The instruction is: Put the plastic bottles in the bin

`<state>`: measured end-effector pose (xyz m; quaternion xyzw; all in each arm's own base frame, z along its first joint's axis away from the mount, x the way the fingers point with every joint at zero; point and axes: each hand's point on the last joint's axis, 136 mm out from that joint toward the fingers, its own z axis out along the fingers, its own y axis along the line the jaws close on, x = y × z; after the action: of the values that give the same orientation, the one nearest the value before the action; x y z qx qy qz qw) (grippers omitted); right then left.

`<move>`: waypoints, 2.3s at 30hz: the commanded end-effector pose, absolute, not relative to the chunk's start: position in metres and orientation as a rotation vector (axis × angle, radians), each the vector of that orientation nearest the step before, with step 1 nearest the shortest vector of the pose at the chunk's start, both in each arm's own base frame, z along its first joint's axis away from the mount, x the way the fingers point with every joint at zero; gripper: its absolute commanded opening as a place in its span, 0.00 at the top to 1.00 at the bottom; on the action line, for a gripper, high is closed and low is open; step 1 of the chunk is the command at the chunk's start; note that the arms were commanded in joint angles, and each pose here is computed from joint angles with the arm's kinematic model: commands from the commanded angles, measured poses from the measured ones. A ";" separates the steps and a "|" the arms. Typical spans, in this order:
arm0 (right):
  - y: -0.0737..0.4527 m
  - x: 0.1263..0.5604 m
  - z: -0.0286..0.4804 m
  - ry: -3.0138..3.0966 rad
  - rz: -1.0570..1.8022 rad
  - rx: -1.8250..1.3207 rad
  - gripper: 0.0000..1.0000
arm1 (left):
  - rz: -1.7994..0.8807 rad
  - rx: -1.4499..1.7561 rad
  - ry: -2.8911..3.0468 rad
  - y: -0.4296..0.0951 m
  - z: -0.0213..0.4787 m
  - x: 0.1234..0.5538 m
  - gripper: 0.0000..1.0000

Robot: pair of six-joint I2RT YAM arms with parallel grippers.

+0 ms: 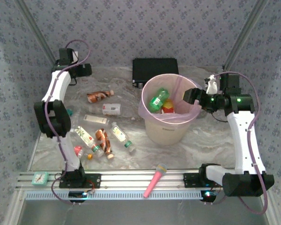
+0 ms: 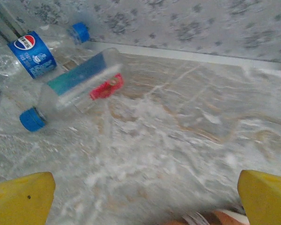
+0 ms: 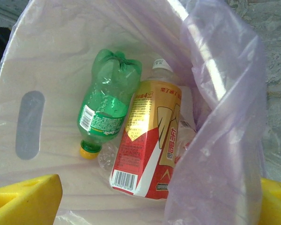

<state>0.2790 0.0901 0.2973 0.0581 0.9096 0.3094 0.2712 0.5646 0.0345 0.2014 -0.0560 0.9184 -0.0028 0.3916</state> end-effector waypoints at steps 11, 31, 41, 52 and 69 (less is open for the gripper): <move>0.092 0.265 0.288 2.510 0.815 0.149 0.10 | 0.220 -0.128 2.403 0.100 0.134 0.636 0.00; 0.094 0.261 0.293 2.526 0.785 0.150 0.11 | 0.008 -0.021 2.550 0.099 0.081 0.632 0.00; 0.095 0.262 0.295 2.517 0.781 0.141 0.11 | -0.129 0.011 2.618 0.072 0.078 0.615 0.07; 0.094 0.265 0.288 2.531 0.770 0.142 0.11 | 0.124 -0.034 2.465 0.095 0.123 0.634 0.03; 0.093 0.262 0.278 2.571 0.725 0.188 0.12 | 0.153 -0.059 2.278 0.136 0.120 0.682 0.00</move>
<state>0.2686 0.0939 0.2848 0.0552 0.9277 0.2730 0.2485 0.6810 0.1260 0.1457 -0.0187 0.9007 0.0823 0.4262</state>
